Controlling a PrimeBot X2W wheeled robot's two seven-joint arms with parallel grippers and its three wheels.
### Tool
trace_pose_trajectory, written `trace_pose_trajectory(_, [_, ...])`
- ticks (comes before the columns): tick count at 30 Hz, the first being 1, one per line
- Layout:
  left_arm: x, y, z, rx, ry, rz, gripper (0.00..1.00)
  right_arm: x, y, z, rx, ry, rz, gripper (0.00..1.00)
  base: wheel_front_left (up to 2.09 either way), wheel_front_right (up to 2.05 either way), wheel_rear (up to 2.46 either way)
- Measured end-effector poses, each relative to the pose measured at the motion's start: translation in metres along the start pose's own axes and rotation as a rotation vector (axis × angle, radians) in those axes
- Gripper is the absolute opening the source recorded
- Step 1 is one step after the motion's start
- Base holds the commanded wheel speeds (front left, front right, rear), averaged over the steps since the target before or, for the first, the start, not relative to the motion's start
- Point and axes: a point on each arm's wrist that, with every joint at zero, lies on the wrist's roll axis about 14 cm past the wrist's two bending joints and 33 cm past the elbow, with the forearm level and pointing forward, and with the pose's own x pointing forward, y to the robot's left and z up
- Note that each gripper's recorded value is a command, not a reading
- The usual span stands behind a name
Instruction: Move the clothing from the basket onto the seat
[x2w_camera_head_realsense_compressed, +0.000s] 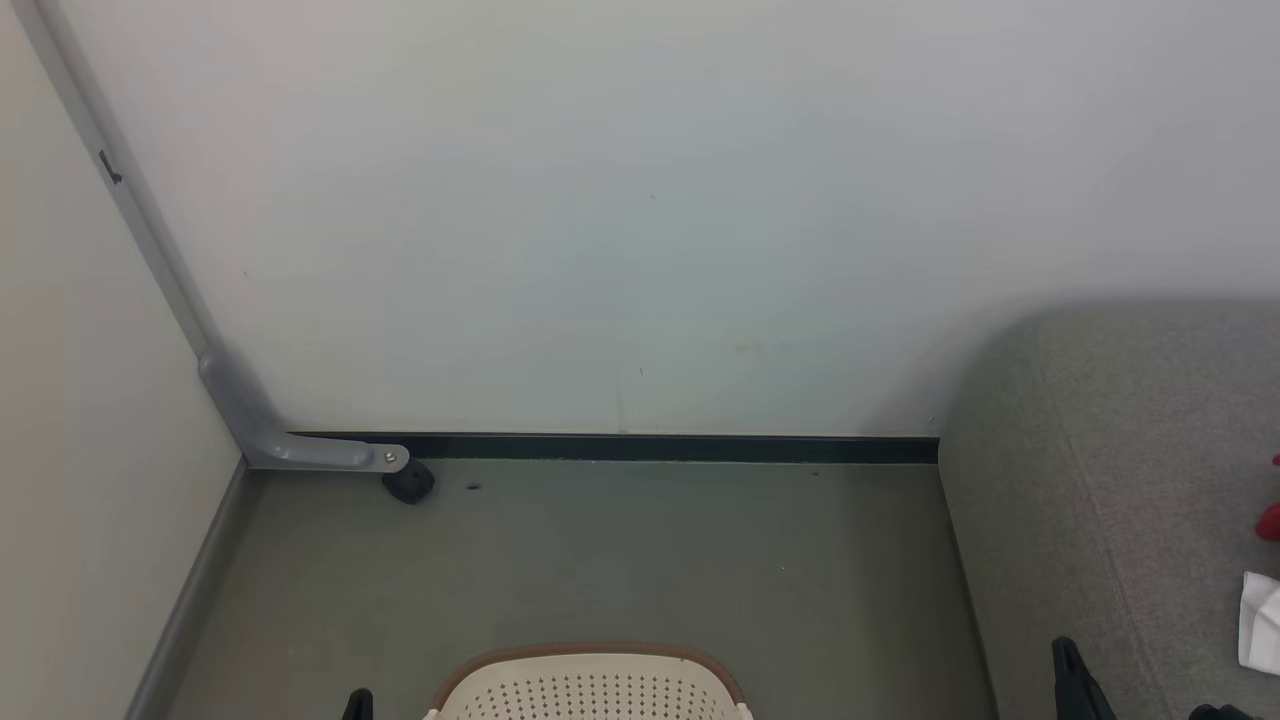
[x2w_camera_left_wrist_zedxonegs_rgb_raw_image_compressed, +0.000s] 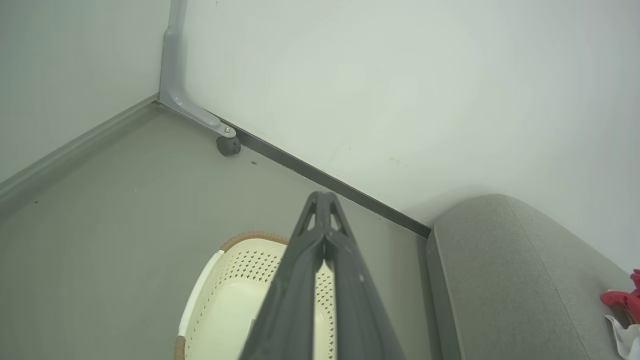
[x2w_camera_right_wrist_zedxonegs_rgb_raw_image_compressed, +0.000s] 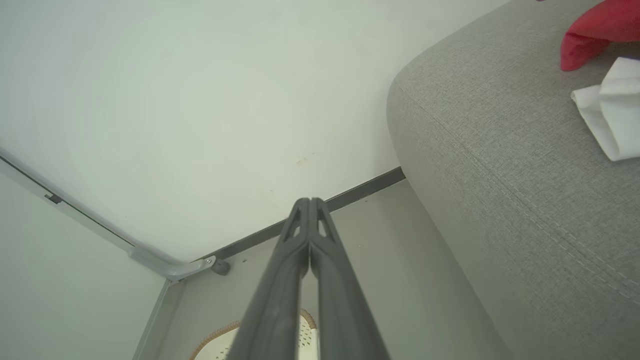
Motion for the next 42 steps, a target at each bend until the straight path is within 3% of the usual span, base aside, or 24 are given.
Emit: trace_pose_trajectory(42, [0.018,0.003,0.024,-0.575,-0.007,0.003,0.00,0.009,-0.018,0.014,0.646,-0.011,-0.063,0.00,0.00,0.00,0.00])
